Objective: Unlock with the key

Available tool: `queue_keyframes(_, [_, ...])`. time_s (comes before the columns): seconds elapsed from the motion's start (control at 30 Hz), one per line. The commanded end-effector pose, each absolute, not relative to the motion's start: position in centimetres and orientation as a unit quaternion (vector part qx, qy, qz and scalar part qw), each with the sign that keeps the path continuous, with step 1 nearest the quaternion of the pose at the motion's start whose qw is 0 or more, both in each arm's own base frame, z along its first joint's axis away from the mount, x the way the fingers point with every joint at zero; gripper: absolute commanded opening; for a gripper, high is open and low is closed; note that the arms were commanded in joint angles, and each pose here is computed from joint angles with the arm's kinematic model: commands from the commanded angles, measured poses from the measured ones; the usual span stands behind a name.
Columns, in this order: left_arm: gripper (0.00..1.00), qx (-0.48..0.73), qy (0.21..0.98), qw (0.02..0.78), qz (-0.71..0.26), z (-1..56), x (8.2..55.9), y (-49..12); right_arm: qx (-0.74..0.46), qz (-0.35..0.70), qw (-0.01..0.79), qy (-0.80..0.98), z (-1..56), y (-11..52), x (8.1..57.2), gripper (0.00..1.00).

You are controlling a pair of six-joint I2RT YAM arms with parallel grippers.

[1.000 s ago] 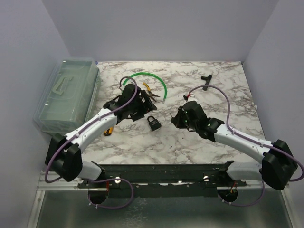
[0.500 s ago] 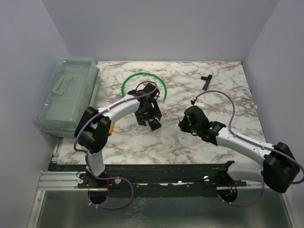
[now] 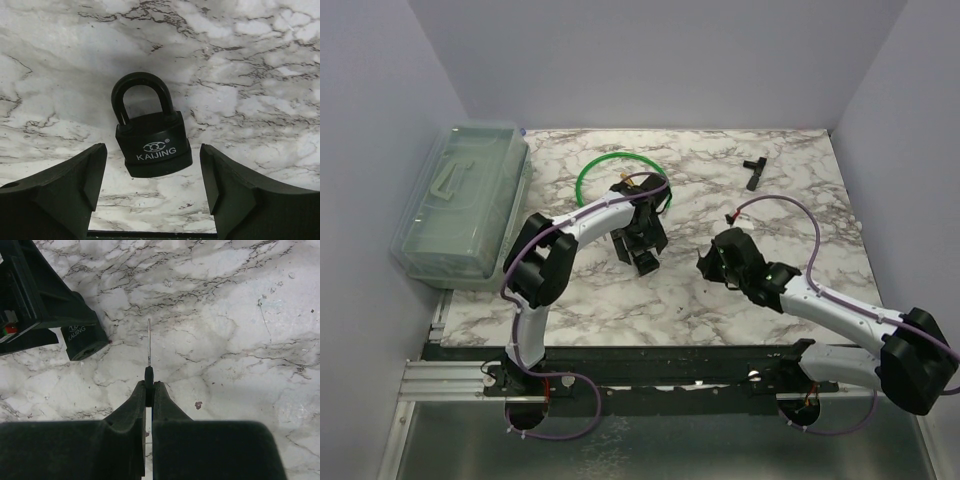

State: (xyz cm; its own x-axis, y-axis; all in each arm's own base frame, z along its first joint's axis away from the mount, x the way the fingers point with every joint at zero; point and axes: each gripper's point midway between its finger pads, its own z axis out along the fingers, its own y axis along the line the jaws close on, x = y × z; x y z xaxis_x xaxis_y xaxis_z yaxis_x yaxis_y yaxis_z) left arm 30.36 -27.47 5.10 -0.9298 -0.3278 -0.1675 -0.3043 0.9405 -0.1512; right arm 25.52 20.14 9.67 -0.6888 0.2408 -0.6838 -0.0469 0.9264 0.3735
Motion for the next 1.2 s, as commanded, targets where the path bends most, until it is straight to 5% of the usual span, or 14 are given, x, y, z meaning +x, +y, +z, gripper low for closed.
queue_keyframes(0.0, [0.80,-0.193,0.977,0.085,-0.018,4.4,30.0,-26.5,0.053,0.197,0.402,0.893,10.0,20.1,25.6,0.00])
queue_keyframes(0.23, [0.79,-0.189,0.979,0.077,-0.012,3.3,30.0,-27.4,0.046,0.204,0.402,0.891,10.0,20.2,25.4,0.00])
queue_keyframes(0.53, [0.66,-0.179,0.982,0.067,0.001,1.9,29.8,-27.6,0.044,0.206,0.406,0.889,10.2,19.9,25.2,0.00])
queue_keyframes(0.73, [0.44,-0.174,0.982,0.071,-0.003,1.6,30.0,-27.7,0.043,0.207,0.408,0.888,10.5,19.8,25.1,0.00])
queue_keyframes(0.97, [0.03,-0.169,0.980,0.095,-0.052,2.7,30.2,-28.5,0.040,0.212,0.407,0.887,11.0,20.0,25.0,0.00])
queue_keyframes(1.17, [0.00,-0.160,0.975,0.116,-0.107,4.6,30.1,-29.2,0.041,0.227,0.407,0.884,11.7,20.4,24.9,0.00])
